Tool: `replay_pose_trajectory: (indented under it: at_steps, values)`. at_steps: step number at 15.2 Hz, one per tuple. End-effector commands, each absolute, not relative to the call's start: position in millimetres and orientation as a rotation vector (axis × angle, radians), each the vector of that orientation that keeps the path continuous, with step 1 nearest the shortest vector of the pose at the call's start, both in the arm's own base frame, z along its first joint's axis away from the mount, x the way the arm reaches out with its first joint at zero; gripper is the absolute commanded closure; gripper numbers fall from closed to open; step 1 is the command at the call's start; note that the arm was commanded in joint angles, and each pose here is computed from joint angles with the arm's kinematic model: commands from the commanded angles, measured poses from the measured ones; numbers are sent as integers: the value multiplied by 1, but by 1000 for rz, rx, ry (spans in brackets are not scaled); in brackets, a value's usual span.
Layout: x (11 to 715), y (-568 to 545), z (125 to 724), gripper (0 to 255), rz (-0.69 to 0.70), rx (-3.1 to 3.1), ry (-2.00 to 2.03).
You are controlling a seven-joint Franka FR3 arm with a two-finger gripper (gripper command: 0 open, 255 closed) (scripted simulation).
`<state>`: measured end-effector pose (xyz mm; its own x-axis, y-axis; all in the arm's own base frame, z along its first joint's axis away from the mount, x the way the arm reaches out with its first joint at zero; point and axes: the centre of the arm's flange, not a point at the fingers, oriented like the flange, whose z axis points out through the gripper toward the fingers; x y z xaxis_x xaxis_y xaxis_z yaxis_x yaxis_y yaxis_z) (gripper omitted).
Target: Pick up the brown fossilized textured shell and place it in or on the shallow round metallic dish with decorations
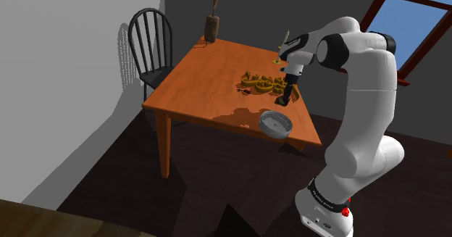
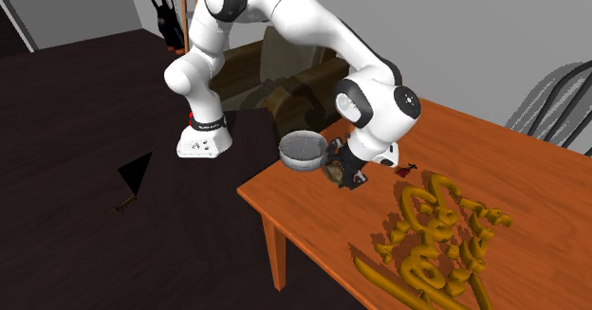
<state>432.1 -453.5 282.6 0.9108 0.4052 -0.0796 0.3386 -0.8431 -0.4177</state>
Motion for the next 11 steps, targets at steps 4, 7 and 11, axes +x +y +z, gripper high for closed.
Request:
replay_pose_trajectory:
  at_steps: [4,7,11]
  values:
    - [432,-454,309,255,231,-2671,-543]
    - [432,-454,325,255,231,-2671,-543]
    - [432,-454,346,255,231,-2671,-543]
